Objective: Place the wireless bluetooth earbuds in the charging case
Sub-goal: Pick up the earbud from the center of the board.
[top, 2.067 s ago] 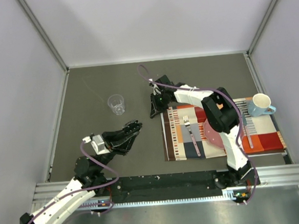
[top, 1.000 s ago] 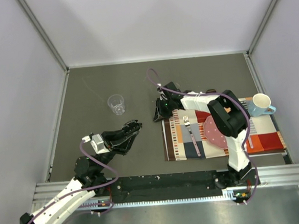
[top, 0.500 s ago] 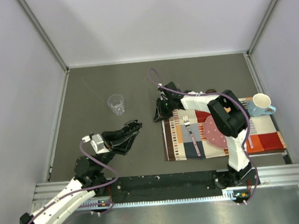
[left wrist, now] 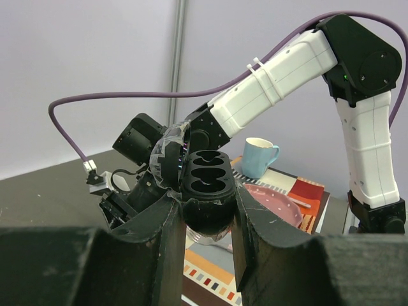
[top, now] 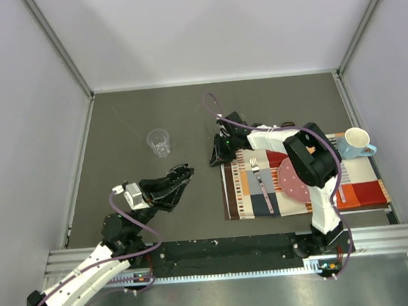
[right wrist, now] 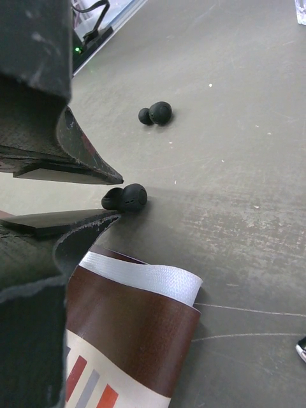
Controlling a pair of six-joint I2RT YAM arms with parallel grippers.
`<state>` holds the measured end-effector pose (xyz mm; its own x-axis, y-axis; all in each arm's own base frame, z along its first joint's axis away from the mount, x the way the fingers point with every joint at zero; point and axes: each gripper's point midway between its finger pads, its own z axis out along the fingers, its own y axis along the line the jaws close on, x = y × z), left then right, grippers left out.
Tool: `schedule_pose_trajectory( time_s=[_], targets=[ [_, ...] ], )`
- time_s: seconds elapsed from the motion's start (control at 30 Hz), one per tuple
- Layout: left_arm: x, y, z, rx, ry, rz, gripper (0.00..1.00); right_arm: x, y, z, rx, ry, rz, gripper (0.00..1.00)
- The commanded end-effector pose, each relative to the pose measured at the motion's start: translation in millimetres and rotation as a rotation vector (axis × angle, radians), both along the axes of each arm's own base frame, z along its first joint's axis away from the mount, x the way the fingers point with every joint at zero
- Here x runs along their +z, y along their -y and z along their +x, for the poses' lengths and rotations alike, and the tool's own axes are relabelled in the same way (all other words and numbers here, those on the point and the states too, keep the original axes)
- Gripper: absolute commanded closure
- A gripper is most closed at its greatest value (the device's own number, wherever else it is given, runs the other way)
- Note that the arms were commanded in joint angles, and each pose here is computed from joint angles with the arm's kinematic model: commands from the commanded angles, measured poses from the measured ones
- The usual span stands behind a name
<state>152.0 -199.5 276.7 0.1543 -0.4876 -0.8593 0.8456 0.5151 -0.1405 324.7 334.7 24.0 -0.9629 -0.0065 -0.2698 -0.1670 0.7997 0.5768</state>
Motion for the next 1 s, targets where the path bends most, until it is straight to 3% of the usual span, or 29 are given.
schedule_pose_trajectory(
  time_s=[0.0, 0.33, 0.57, 0.8, 0.97],
  targets=[
    [17.1, -3.1, -2.5, 0.0, 0.02, -0.041, 1.0, -18.3, 25.0, 0.8, -0.041, -0.009, -0.1, 0.77],
    [16.1, -2.9, -2.0, 0.0, 0.017, -0.04, 1.0, -17.1, 26.6, 3.1, -0.035, -0.007, -0.089, 0.68],
    [15.8, -2.8, -1.5, 0.001, 0.015, -0.04, 1.0, -16.2, 26.7, 4.5, -0.04, -0.004, -0.087, 0.78],
    [14.3, -2.1, -1.2, 0.0, 0.012, -0.036, 1.0, -12.7, 27.9, 5.9, -0.045, 0.006, -0.083, 0.73],
    [14.0, -2.3, -1.0, 0.001, 0.012, -0.036, 1.0, -12.8, 28.2, 6.4, -0.043, 0.007, -0.078, 0.77]
  ],
)
